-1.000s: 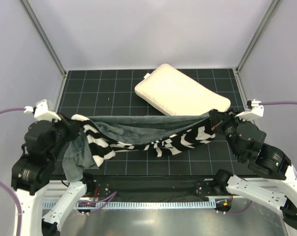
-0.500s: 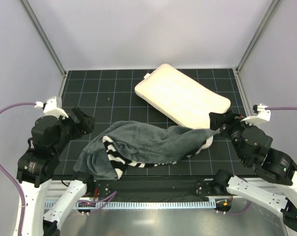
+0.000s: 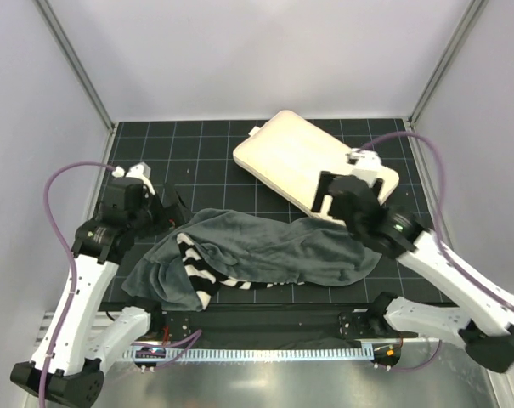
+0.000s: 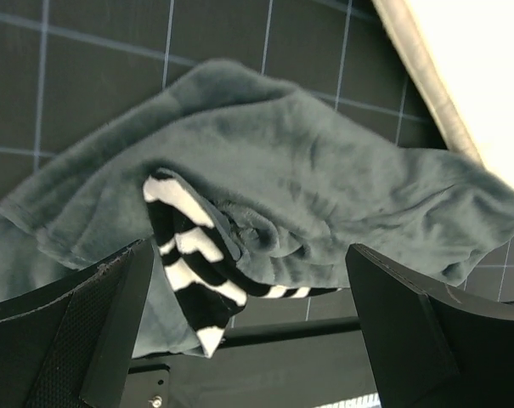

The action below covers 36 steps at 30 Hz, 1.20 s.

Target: Put the pillow into the pillowcase

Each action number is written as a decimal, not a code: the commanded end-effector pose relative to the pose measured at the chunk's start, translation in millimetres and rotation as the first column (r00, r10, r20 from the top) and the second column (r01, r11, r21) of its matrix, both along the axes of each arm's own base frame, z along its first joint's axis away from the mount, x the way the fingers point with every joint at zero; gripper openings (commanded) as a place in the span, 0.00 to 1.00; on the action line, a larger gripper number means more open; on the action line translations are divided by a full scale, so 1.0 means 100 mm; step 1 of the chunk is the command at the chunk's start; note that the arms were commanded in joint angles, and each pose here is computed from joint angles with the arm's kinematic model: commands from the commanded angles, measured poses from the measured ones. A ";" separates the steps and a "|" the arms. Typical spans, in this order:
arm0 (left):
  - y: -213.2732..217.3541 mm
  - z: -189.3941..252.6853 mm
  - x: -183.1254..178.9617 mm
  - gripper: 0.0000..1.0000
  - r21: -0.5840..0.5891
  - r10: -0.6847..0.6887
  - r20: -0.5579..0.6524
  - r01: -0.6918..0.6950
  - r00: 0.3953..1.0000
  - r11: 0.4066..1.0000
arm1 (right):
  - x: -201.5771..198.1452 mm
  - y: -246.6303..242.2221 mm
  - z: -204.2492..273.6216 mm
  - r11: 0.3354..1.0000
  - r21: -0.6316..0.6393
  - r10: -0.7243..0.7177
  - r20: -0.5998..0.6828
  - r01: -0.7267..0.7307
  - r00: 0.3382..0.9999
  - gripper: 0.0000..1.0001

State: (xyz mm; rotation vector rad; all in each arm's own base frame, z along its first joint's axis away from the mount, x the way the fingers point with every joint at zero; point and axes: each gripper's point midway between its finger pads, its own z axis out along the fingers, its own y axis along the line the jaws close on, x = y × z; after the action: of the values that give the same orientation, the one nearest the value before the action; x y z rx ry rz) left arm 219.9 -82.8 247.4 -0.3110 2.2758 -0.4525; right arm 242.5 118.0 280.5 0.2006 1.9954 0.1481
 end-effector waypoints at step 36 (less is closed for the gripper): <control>-0.16 -0.49 0.30 1.00 -0.092 0.057 0.011 -0.056 0.998 0.994 | 2.28 1.36 -1.45 0.794 0.528 0.469 -0.214 -0.302 0.857 1.00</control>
State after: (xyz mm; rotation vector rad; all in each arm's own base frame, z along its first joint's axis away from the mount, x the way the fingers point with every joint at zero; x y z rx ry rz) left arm 238.3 -100.4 181.9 -0.4495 2.2802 -0.5469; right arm 460.7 156.3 66.6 0.5019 2.4146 0.6427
